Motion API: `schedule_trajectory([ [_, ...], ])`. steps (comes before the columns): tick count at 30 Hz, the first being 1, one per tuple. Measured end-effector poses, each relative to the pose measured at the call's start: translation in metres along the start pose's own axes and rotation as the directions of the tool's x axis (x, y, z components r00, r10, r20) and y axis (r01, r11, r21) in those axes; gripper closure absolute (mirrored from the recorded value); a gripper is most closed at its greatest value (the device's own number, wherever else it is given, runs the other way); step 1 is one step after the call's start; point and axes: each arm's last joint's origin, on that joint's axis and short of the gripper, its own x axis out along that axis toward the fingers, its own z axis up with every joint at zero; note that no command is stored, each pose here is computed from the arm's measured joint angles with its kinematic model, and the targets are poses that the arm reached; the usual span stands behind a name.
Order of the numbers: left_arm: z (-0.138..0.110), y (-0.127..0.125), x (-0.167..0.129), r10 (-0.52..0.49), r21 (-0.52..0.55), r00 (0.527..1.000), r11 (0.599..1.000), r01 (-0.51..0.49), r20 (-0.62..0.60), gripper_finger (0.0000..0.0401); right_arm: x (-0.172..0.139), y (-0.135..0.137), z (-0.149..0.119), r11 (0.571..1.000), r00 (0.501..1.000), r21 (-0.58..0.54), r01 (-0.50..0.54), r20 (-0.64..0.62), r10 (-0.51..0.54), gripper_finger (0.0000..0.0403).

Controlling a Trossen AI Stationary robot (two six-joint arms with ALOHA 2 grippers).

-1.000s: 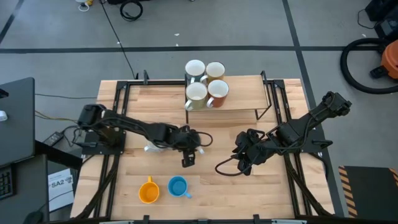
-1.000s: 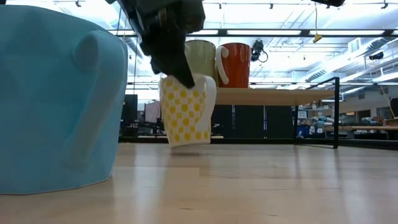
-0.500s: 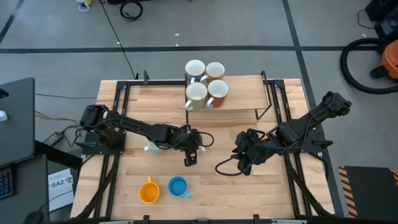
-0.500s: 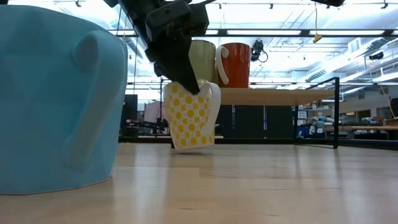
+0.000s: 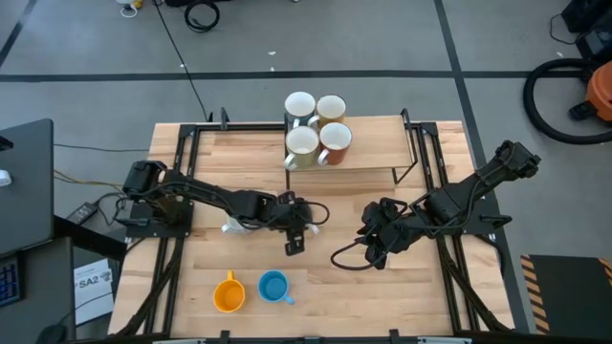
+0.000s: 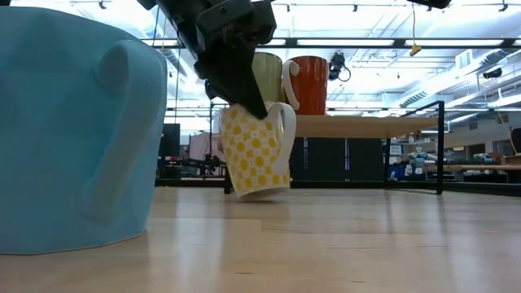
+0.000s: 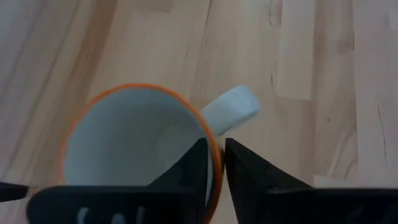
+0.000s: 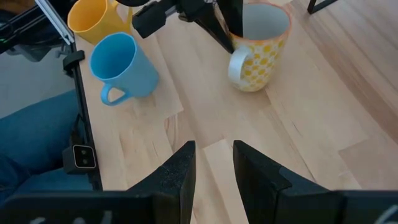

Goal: Place coffee mugs
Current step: Put the yellow patterned mug on the shelf

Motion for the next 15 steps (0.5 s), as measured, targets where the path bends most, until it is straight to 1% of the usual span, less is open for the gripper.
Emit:
schedule_trajectory([
  [10,0.0028,-0.0009,-0.0006,-0.009,-0.005,1.0,1.0,0.01,0.025,0.0251,0.0,0.0,0.0,1.0,1.0,0.0,-0.001,-0.001,0.001,0.029],
  [15,0.0071,-0.0013,-0.0047,-0.02,-0.011,0.998,1.0,0.021,0.064,0.0236,0.0,0.0,0.0,1.0,1.0,0.0,-0.001,-0.001,0.001,0.029],
])
